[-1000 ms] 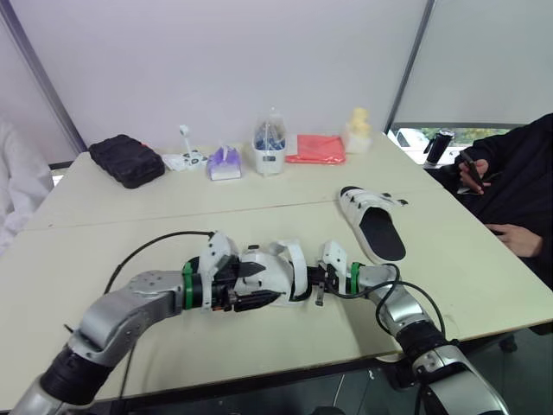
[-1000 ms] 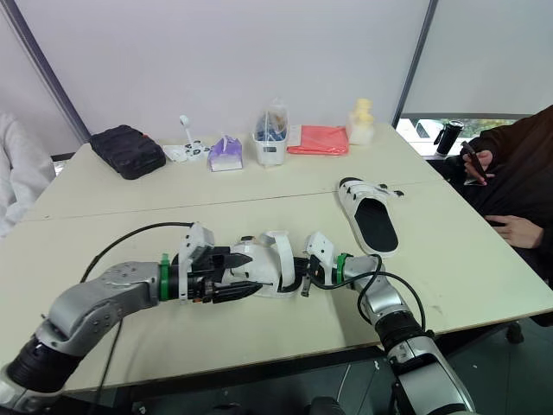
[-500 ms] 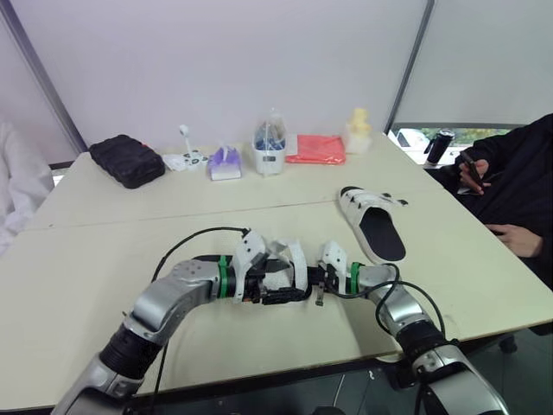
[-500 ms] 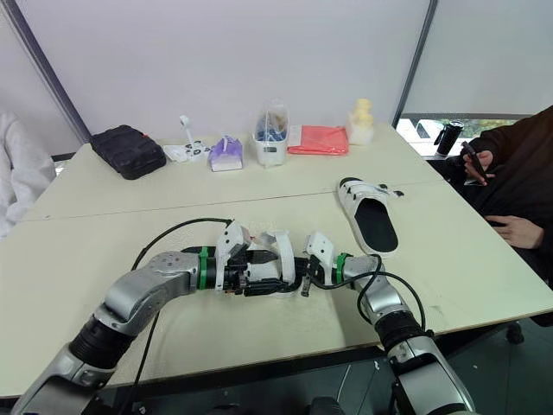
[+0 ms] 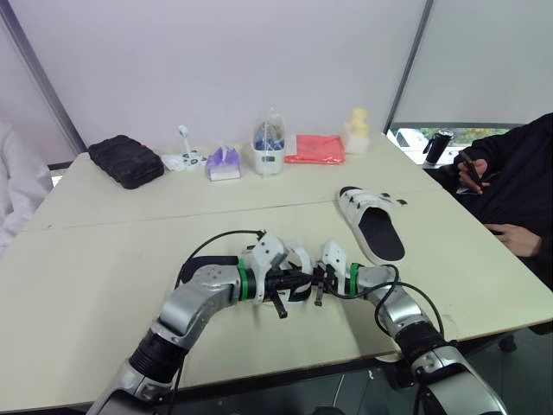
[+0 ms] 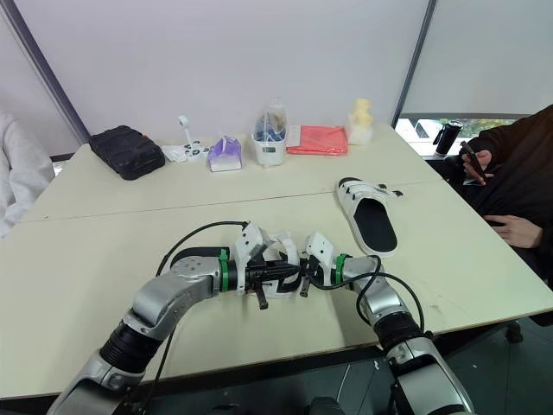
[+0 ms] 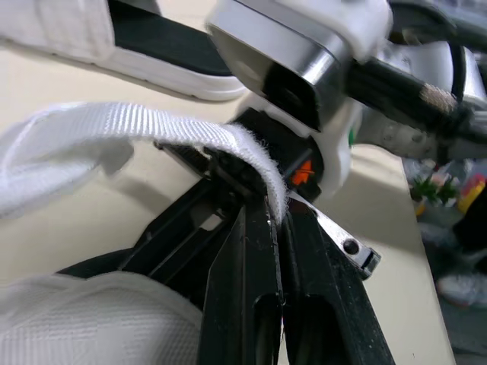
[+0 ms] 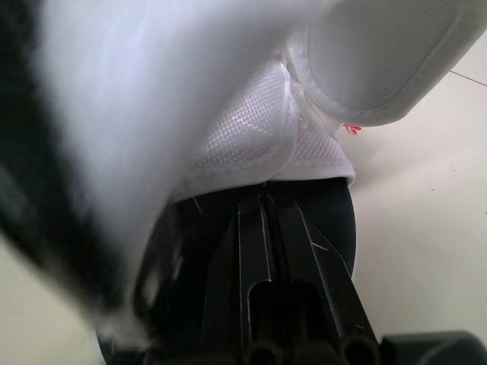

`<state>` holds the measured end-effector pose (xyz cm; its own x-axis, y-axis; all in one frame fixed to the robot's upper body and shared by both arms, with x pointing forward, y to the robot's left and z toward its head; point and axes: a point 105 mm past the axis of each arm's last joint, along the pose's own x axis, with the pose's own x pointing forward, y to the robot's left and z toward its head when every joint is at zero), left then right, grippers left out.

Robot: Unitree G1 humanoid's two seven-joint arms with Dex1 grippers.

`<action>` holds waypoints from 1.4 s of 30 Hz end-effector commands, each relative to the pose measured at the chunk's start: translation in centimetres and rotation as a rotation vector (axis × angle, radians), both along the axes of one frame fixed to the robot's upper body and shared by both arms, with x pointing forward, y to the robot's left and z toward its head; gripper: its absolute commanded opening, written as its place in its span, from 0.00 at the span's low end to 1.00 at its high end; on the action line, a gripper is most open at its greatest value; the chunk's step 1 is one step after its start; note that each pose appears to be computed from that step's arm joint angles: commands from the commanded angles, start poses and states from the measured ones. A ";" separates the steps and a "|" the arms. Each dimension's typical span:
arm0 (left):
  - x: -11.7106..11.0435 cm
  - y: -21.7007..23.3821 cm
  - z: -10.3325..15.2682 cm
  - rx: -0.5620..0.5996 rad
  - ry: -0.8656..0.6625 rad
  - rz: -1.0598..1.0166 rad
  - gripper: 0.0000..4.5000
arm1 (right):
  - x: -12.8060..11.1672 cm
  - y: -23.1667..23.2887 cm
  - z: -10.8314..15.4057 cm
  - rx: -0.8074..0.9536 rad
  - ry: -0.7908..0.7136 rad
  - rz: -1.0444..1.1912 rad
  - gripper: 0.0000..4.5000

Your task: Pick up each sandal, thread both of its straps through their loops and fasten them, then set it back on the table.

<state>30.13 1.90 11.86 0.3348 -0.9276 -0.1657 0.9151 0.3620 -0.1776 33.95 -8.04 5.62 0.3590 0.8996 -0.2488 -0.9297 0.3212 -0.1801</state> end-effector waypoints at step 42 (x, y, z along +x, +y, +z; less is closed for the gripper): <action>1.7 5.2 0.6 0.046 0.366 -0.138 0.02 | -1.9 -0.3 -5.5 -0.136 0.170 -0.015 0.00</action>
